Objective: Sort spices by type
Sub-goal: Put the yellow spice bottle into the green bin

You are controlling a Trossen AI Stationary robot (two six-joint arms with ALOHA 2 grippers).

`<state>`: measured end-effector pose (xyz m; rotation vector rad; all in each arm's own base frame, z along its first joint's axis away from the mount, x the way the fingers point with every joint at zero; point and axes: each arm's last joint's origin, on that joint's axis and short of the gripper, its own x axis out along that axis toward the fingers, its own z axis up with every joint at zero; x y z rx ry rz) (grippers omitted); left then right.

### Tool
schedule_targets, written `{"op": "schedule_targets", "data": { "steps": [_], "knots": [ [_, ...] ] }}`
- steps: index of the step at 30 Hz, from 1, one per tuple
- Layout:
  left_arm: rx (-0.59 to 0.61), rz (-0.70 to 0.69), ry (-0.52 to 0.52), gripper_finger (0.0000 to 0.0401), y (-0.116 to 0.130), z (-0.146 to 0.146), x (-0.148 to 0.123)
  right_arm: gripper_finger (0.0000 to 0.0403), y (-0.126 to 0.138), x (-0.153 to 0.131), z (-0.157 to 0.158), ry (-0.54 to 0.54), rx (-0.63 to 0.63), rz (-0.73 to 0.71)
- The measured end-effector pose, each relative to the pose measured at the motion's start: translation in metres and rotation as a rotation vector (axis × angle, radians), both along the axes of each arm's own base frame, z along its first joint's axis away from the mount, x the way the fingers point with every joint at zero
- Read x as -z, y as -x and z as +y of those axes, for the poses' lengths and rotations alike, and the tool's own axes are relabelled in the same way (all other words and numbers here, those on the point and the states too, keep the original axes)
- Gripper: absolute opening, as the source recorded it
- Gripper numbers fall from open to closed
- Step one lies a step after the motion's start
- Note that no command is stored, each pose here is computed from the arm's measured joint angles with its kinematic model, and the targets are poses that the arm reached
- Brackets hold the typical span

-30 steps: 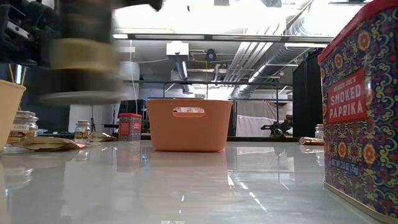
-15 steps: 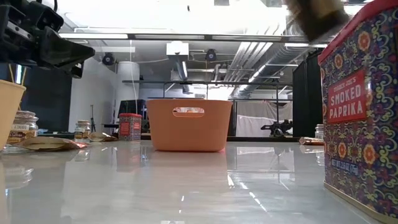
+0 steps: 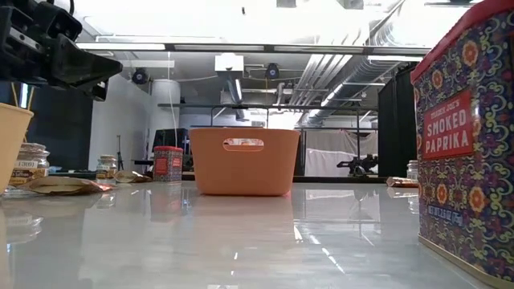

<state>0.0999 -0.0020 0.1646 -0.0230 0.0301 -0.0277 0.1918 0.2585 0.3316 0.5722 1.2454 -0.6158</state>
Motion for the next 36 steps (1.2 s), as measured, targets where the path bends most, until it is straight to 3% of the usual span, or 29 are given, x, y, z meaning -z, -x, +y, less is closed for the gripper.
{"op": "schedule_targets", "data": {
  "steps": [8,13,25,36],
  "knots": [
    [0.000,0.001,0.000,0.0000,0.000,0.000,0.000,0.0234,0.051,0.027,0.023,0.046,0.111,0.003],
    [0.000,0.000,0.000,0.0000,0.000,0.000,0.000,0.0235,0.071,0.052,0.024,0.142,0.083,0.024],
    [0.000,0.000,0.000,0.0000,0.000,0.000,0.000,0.0236,0.082,0.099,0.025,0.190,-0.004,-0.071],
    [0.000,0.000,0.000,0.0000,0.000,0.000,0.000,0.0241,0.093,0.102,0.027,0.211,-0.087,-0.051]
  ]
}}
